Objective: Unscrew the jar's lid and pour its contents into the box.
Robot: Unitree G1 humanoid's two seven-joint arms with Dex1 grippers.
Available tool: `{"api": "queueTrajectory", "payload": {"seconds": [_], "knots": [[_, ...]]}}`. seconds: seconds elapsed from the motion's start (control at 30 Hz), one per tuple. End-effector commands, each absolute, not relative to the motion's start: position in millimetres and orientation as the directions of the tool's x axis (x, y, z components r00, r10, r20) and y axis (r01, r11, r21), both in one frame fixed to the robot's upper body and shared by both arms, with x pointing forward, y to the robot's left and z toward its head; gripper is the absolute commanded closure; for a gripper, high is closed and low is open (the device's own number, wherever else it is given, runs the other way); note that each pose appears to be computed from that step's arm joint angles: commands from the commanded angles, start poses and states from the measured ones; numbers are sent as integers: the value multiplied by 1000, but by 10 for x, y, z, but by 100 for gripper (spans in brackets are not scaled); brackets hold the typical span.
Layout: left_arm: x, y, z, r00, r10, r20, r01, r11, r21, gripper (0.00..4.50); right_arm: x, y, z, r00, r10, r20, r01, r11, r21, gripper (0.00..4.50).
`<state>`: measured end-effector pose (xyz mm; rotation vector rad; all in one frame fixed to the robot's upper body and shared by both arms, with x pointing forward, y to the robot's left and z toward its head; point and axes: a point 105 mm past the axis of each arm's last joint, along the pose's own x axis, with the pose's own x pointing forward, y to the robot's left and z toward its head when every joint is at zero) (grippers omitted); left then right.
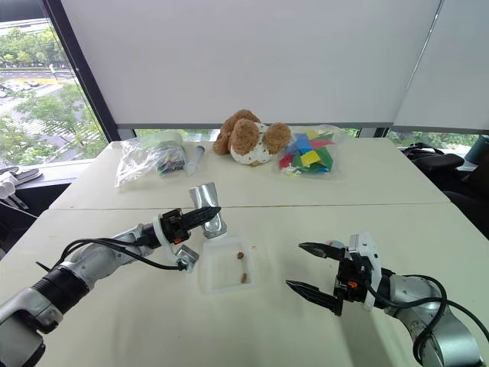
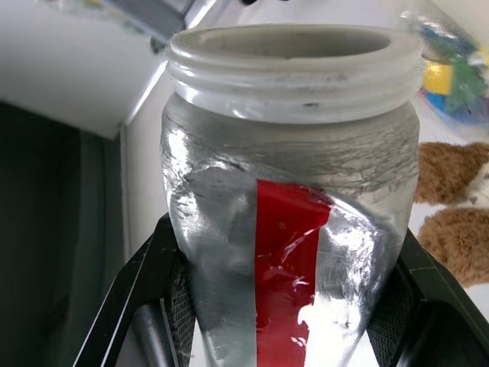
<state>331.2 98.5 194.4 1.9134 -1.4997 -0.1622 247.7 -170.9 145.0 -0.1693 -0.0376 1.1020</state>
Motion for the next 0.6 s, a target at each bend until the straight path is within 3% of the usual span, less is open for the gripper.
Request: {"api": "queueTrajectory", "payload": {"seconds": [0.03, 0.13, 0.23, 0.37, 0.43, 0.53, 0.6], "knots": [[3268, 1080, 2254, 353, -845, 402, -736, 15, 677, 235, 2460, -1669, 1549, 433, 901, -17, -884, 421, -202, 4], [3517, 1387, 2281, 631, -648, 427, -384, 218, 897, 235, 2471, -1635, 1592, 414, 910, 20, -889, 408, -209, 4], [3532, 1665, 2240, 757, -518, 399, -76, 536, 841, 235, 2458, -1582, 1637, 368, 928, 60, -897, 371, -241, 4], [3433, 2175, 2162, 873, -331, 359, 71, 813, 578, 235, 2474, -1505, 1688, 297, 948, 114, -891, 318, -325, 4], [3387, 2333, 2066, 913, -276, 301, 106, 872, 478, 235, 2490, -1480, 1704, 275, 952, 133, -887, 304, -346, 4], [3252, 2721, 1918, 956, -134, 259, 88, 980, 179, 235, 2545, -1387, 1771, 232, 956, 180, -878, 285, -384, 4], [3158, 2894, 1916, 954, -75, 290, 35, 989, 141, 235, 2569, -1335, 1796, 210, 957, 199, -878, 275, -393, 4]]}}
